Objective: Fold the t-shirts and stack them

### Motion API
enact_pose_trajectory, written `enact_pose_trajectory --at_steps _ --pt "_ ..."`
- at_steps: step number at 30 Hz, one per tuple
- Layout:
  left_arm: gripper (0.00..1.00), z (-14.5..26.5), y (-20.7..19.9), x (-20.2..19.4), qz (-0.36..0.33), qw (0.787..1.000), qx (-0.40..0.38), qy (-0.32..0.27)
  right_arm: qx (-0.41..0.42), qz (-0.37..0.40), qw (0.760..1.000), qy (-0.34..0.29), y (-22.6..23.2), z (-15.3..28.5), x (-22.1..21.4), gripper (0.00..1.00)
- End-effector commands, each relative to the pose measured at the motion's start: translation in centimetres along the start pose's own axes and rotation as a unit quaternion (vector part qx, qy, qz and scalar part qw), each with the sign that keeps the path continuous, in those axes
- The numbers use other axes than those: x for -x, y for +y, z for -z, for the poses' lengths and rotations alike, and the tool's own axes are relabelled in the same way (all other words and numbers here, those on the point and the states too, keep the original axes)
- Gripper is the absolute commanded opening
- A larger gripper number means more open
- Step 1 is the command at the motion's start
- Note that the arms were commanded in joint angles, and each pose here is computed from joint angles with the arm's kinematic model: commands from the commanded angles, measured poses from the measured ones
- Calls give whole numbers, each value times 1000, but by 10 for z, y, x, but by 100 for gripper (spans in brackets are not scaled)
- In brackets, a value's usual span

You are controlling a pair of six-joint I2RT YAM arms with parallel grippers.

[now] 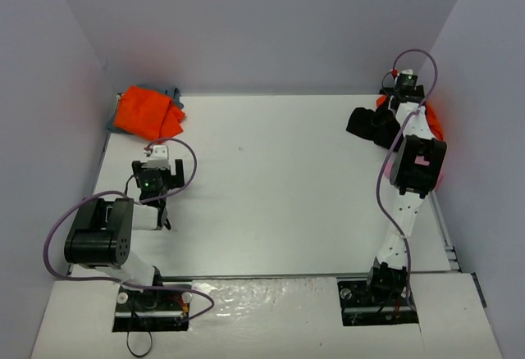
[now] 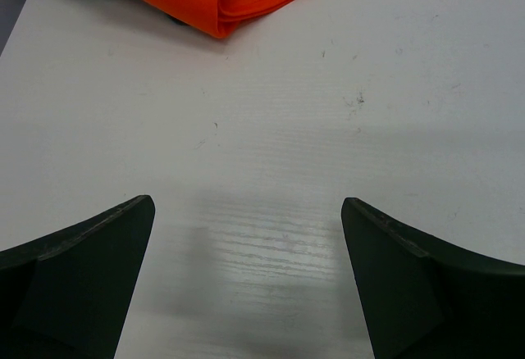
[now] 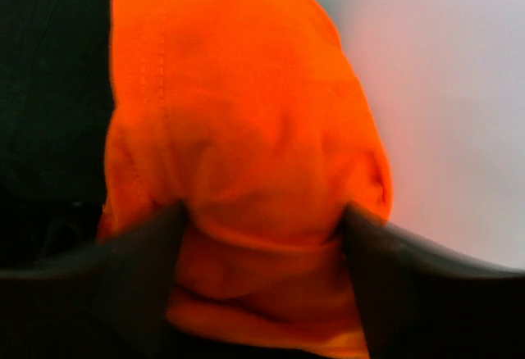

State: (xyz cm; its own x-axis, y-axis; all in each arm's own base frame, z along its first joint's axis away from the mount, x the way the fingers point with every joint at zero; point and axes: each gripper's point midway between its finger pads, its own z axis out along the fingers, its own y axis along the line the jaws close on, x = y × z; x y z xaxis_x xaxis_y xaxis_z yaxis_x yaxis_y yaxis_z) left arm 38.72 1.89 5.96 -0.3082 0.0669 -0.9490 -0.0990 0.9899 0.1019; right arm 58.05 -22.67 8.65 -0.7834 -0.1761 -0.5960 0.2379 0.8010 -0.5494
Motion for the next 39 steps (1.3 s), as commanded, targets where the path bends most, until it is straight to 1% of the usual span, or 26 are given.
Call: enact_pose_trajectory --at_steps 1,3,6,10,14,17,20,22,25,27,28,30,31,33,35,37,39 --pt "97 -5 3 37 4 998 8 -54 -1 -24 1000 -9 -15 0 9 0" --pt "97 -5 3 37 4 998 8 -54 9 -32 999 -12 -17 2 8 0" --pt "97 -5 3 37 4 998 8 -54 17 -49 998 -31 -26 14 21 0" --pt "97 -5 3 37 4 998 8 -54 22 -87 992 -85 -51 51 59 0" --pt "97 -5 3 37 4 998 8 -55 35 -129 976 -169 -81 125 109 0" --pt "97 -5 3 37 4 998 8 -55 46 -116 965 -230 -87 187 136 0" --pt "97 -5 3 37 4 998 8 -55 44 -102 958 -264 -87 235 148 0" --pt "97 -5 3 37 4 998 8 -54 55 -98 946 -303 -88 282 159 0" --pt "97 -5 3 37 4 998 8 -55 65 -91 930 -351 -88 335 169 0" --pt "97 -5 3 38 4 998 8 -55 64 -96 920 -375 -94 361 174 0" --pt "97 -5 3 38 4 998 8 -55 65 -110 913 -388 -99 374 177 0" --pt "97 -5 3 37 4 998 8 -54 83 -119 902 -406 -106 399 182 0" --pt "97 -5 3 37 4 998 8 -54 91 -119 898 -414 -108 408 183 0" --pt "97 -5 3 37 4 998 8 -54 68 -122 904 -404 -113 403 181 0" --pt "97 -5 3 37 4 998 8 -54 47 -109 917 -380 -107 379 178 0" --pt "97 -5 3 37 4 999 8 -54 44 -96 927 -361 -98 359 171 0" --pt "97 -5 3 37 4 998 8 -54 55 -94 927 -358 -87 348 166 0"
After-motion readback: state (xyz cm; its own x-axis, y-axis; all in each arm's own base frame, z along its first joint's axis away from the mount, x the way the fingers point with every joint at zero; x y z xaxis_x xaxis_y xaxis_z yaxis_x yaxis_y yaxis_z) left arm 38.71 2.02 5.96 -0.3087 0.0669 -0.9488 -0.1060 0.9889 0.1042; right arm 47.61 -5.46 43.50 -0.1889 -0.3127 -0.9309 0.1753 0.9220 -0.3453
